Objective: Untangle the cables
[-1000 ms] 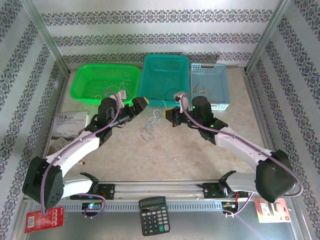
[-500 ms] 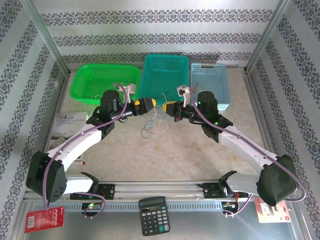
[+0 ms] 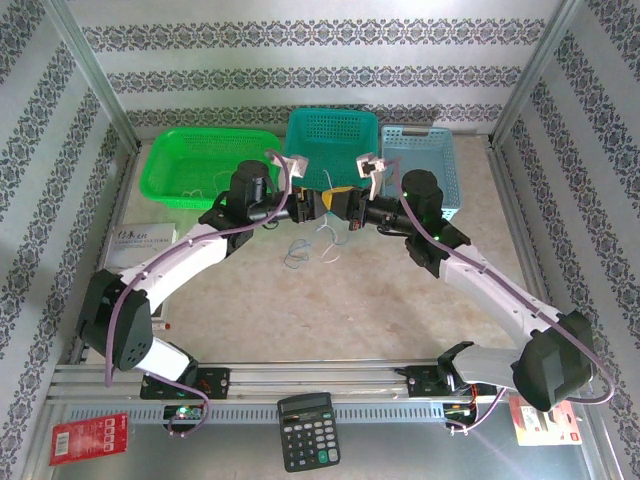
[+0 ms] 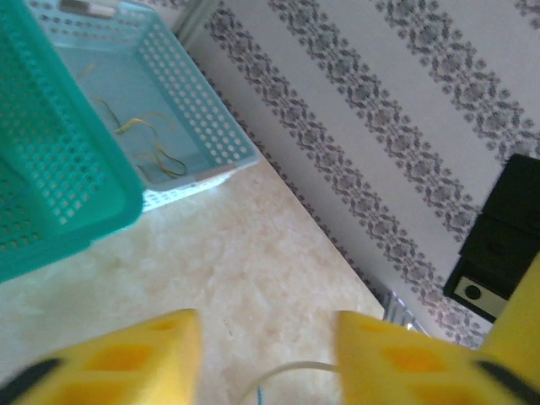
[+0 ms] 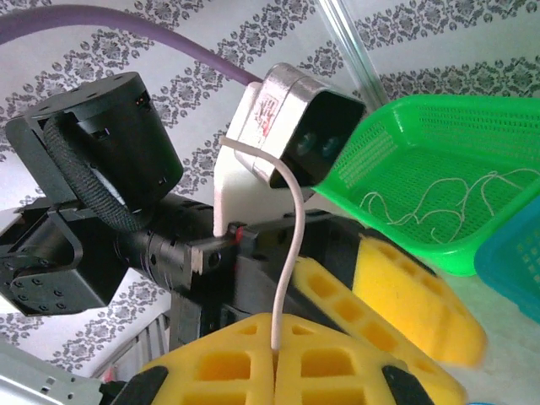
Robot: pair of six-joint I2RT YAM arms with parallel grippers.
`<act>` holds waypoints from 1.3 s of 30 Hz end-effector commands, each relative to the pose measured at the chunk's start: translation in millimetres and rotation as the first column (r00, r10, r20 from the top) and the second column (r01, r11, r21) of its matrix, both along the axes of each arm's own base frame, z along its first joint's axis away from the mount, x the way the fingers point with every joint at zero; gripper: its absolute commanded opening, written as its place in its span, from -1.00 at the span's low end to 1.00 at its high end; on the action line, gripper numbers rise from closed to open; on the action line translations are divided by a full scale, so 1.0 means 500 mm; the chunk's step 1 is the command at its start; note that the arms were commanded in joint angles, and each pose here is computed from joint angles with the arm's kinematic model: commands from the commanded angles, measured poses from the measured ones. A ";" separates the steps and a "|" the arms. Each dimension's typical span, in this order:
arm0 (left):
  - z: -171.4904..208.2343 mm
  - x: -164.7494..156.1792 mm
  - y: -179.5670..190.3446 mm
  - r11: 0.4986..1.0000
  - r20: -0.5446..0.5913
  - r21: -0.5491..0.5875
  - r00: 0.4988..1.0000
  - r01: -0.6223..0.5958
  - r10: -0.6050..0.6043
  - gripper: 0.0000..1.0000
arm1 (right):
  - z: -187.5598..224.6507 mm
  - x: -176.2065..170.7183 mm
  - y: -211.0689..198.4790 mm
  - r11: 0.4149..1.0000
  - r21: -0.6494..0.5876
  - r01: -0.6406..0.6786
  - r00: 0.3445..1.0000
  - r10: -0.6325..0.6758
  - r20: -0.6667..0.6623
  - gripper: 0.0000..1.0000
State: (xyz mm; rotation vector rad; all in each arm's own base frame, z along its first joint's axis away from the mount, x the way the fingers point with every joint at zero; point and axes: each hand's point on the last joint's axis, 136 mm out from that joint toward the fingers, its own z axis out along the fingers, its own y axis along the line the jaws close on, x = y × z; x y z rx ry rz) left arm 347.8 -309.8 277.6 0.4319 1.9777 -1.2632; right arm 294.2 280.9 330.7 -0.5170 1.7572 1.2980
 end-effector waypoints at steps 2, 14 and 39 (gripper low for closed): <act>0.046 -0.012 -0.022 0.998 0.081 -0.036 0.996 0.051 -0.048 -0.58 | 0.046 0.002 -0.007 0.999 0.047 0.004 0.999 -0.007 0.049 -1.00; 0.036 -0.064 0.037 1.000 0.203 0.019 0.979 0.010 -0.013 0.72 | 0.056 0.015 -0.032 0.998 0.053 0.025 0.999 -0.027 0.036 -1.00; 0.091 -0.016 0.022 0.998 0.370 0.068 0.928 0.002 -0.027 -0.66 | 0.106 -0.011 0.024 0.988 0.107 -0.112 0.994 0.111 0.018 -0.57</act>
